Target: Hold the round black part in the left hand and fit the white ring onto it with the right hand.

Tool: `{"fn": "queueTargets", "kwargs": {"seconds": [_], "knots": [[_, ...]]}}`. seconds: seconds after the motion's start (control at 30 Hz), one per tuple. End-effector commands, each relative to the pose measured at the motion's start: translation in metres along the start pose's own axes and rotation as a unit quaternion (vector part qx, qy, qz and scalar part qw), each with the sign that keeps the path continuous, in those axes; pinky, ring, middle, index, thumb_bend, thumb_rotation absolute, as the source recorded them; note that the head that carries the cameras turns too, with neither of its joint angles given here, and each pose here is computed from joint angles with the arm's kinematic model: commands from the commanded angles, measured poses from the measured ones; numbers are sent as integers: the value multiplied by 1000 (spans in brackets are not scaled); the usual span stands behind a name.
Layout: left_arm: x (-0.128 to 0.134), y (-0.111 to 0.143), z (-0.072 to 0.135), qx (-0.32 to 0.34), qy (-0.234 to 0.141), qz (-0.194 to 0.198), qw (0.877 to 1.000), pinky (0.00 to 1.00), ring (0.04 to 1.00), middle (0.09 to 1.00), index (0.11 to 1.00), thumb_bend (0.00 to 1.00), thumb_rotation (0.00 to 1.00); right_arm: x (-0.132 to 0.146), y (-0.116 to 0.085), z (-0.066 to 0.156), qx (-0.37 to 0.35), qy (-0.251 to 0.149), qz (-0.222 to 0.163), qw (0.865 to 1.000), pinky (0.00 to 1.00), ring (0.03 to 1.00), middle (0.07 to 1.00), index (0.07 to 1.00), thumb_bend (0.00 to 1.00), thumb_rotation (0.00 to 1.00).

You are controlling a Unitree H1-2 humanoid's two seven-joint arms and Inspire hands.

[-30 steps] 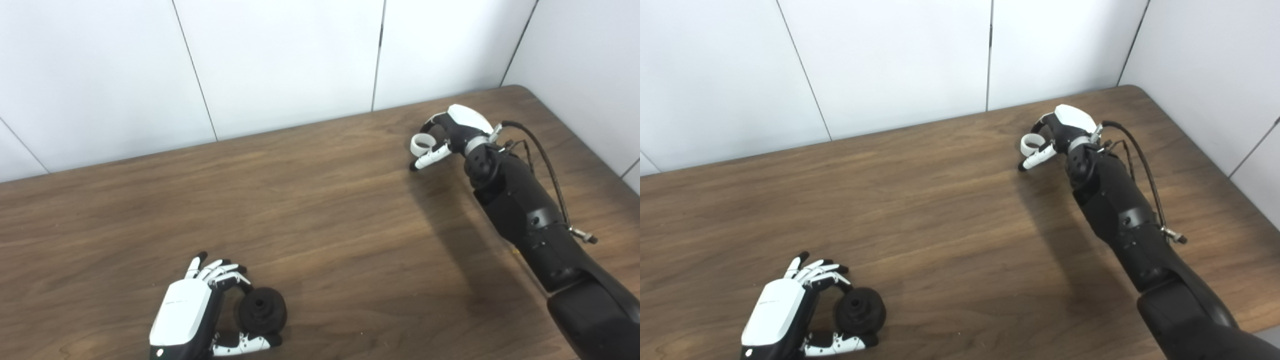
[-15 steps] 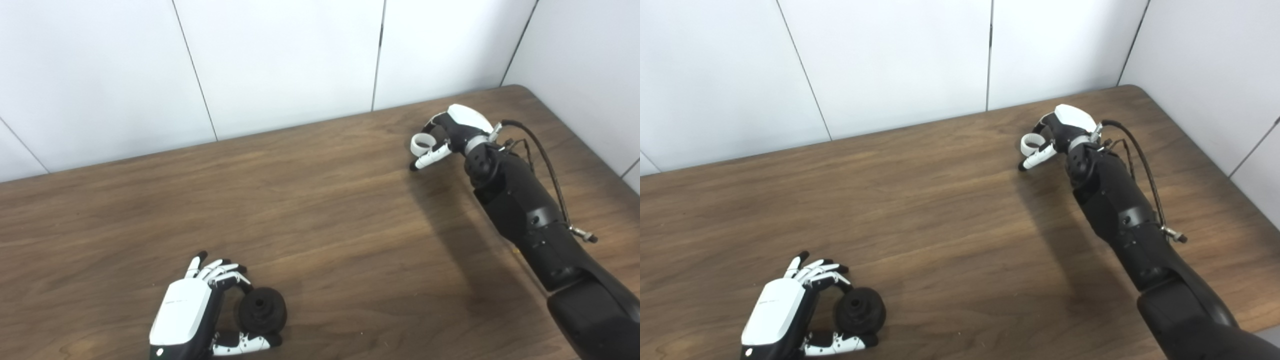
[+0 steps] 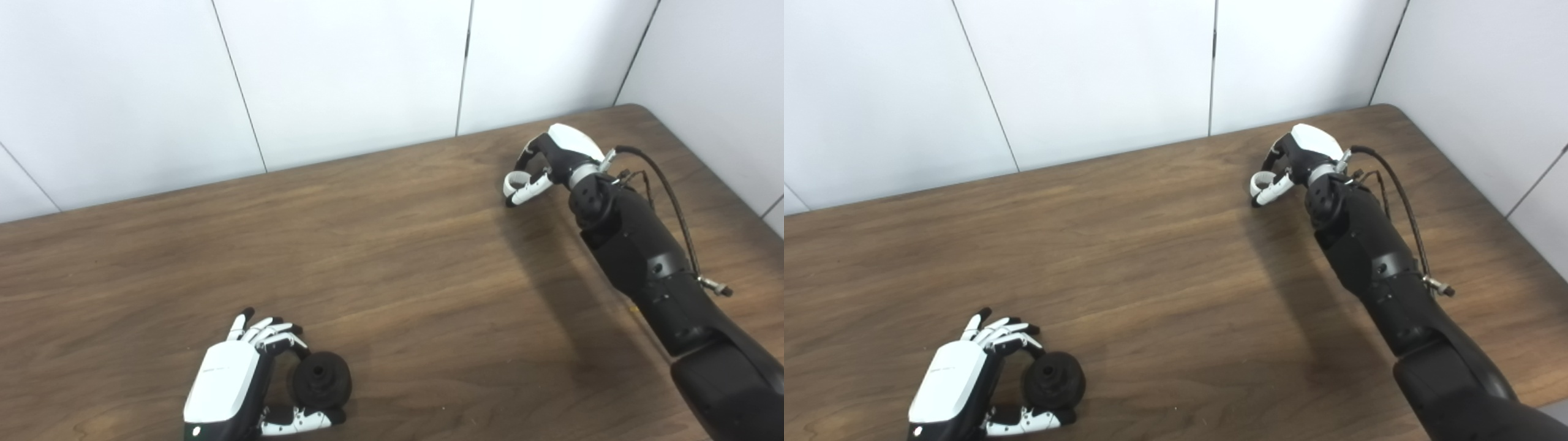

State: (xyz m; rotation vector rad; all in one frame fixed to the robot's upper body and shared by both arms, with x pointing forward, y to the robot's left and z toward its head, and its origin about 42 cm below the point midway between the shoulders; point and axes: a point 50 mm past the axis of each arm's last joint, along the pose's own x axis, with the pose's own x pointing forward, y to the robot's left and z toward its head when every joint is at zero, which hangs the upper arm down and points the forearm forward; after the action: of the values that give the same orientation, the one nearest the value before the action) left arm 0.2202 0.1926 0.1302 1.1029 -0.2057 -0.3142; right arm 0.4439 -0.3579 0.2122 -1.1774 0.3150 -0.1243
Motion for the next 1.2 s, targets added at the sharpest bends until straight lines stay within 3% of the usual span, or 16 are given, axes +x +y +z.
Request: {"fn": "queueTargets", "kwargs": {"seconds": [0.0,0.23,0.27,0.43,0.8,0.93,1.17], "knots": [[-8,-4,-11,19,33,-26,999,1000,862,762,482,524,51,2,-26,1,-9,-6,-38,999,902,910,809,487,521,129],[-8,-5,-12,18,31,-22,999,1000,861,762,482,524,51,-2,-26,-3,-11,-12,-37,999,916,921,792,485,521,130],[-8,-5,-12,18,31,-20,999,1000,857,758,482,524,51,-4,-27,-1,-15,-20,-35,999,931,952,829,486,521,132],[-8,-6,-11,21,31,-21,999,1000,859,759,482,524,51,-15,-31,13,-38,-68,-32,996,933,964,841,487,520,133],[-8,-10,0,7,32,-21,999,1000,862,758,482,524,50,-71,-35,83,-68,-220,-33,973,885,942,806,486,523,134],[-7,-13,5,7,31,-21,999,1000,866,760,482,524,50,-97,-32,108,-74,-280,-16,957,863,936,797,485,523,136],[-2,-22,19,11,35,-25,999,1000,867,761,483,524,52,-136,-24,136,-75,-347,25,935,854,925,793,485,524,138]]}}
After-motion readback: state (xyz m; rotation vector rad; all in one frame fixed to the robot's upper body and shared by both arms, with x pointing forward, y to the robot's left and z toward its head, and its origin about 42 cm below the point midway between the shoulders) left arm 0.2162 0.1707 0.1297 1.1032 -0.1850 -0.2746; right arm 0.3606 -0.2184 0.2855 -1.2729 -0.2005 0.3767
